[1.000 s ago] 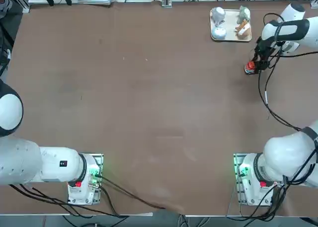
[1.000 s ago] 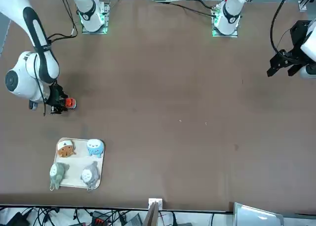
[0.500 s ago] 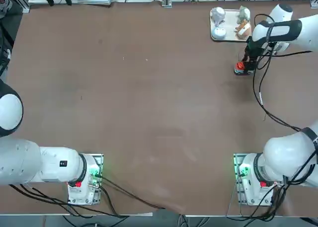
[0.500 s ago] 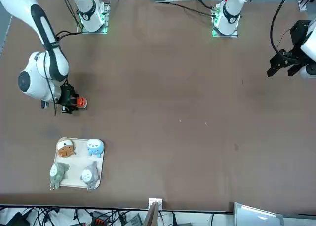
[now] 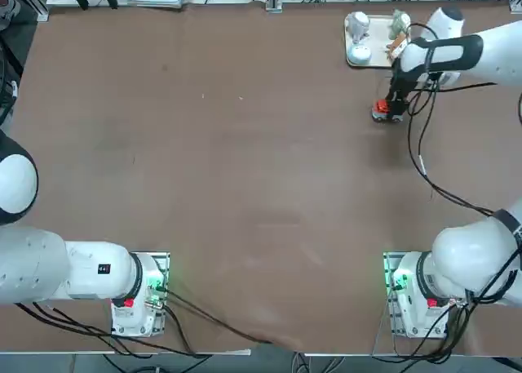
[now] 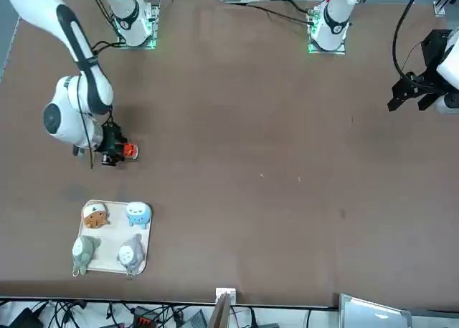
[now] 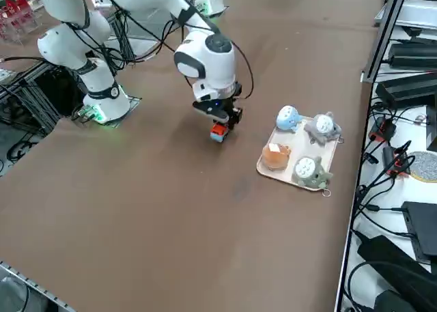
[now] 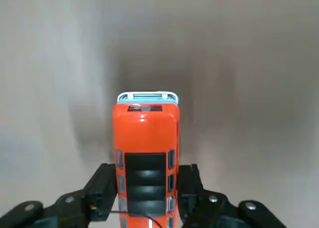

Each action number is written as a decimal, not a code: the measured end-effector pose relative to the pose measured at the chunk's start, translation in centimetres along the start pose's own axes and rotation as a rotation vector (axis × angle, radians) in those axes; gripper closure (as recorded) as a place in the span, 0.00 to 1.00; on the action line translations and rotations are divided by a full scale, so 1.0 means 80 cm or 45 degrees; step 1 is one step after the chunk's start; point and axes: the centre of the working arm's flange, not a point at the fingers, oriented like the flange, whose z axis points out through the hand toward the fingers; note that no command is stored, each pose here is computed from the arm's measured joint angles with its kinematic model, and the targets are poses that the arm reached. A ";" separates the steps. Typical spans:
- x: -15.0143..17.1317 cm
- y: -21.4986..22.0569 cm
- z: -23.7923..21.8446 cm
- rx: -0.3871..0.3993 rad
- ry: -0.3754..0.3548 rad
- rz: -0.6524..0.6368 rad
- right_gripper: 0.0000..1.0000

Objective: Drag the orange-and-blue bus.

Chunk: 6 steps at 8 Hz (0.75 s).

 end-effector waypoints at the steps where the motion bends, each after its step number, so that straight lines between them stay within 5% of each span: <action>1: -0.031 0.002 0.003 0.016 0.003 -0.010 0.35; 6: -0.143 0.023 0.019 0.067 -0.001 0.065 0.35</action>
